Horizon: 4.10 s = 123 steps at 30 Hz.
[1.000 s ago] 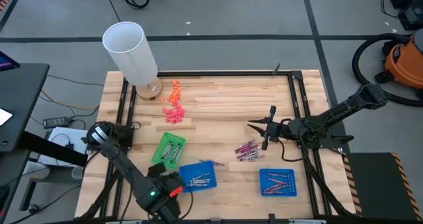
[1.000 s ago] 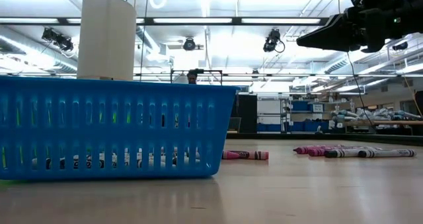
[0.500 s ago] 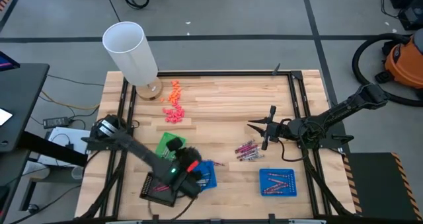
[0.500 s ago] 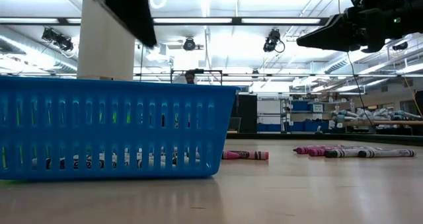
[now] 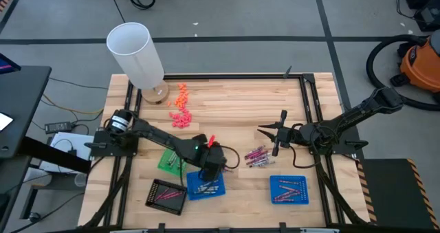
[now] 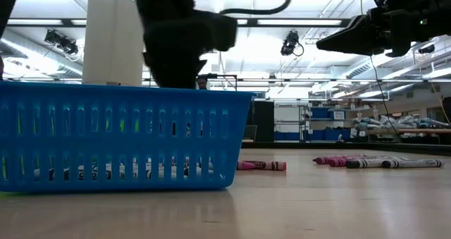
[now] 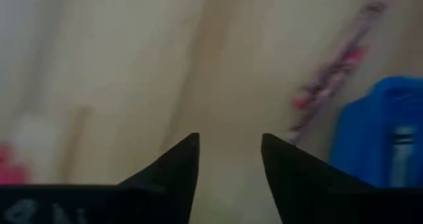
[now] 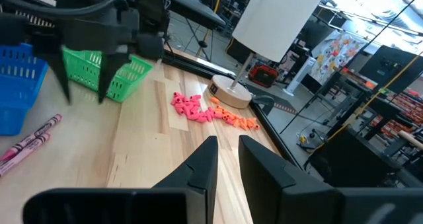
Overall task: Sort crayons
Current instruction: Put the white crayon into the left blue basket
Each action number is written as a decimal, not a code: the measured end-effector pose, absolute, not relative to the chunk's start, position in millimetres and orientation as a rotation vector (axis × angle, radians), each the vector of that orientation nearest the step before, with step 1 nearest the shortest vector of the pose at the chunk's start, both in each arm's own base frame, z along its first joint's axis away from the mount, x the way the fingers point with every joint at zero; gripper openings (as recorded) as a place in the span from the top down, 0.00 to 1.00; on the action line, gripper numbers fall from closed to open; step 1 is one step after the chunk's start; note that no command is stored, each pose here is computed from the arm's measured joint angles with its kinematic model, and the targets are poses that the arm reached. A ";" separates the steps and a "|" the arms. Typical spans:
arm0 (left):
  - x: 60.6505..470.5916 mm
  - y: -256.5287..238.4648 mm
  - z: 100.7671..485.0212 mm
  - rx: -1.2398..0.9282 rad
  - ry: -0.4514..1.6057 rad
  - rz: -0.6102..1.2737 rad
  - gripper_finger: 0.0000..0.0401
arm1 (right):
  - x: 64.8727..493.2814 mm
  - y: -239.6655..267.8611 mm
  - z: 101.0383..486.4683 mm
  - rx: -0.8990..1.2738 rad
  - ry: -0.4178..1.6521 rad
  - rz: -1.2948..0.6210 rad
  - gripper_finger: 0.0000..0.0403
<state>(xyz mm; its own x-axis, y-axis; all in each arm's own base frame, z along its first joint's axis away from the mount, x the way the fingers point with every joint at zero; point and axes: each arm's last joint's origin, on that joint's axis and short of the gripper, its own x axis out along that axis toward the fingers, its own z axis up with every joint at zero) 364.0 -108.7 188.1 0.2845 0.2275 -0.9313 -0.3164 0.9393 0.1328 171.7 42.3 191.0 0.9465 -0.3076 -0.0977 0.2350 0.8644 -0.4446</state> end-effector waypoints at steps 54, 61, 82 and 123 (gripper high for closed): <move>451.8 -114.7 167.0 0.065 1.128 -0.015 0.59 | 171.9 42.8 191.4 -0.456 0.163 -0.267 0.82; 450.9 -120.4 160.2 0.089 1.149 -0.037 0.60 | 171.7 42.8 192.7 -0.448 0.151 -0.267 0.82; 459.4 -108.3 167.3 0.611 1.079 -0.296 0.60 | 171.7 42.9 192.5 -0.451 0.154 -0.263 0.82; 457.3 -60.5 188.5 0.455 1.246 -0.179 0.60 | 187.8 37.5 139.5 -0.144 1.028 -0.033 0.82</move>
<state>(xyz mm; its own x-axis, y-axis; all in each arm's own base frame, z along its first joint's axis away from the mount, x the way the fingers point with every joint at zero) 457.3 -60.5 188.5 0.3189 0.1136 -0.9409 0.3741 0.8971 0.2351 187.8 37.5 139.5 0.5173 -0.0954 -0.8505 -0.0402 0.9900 -0.1355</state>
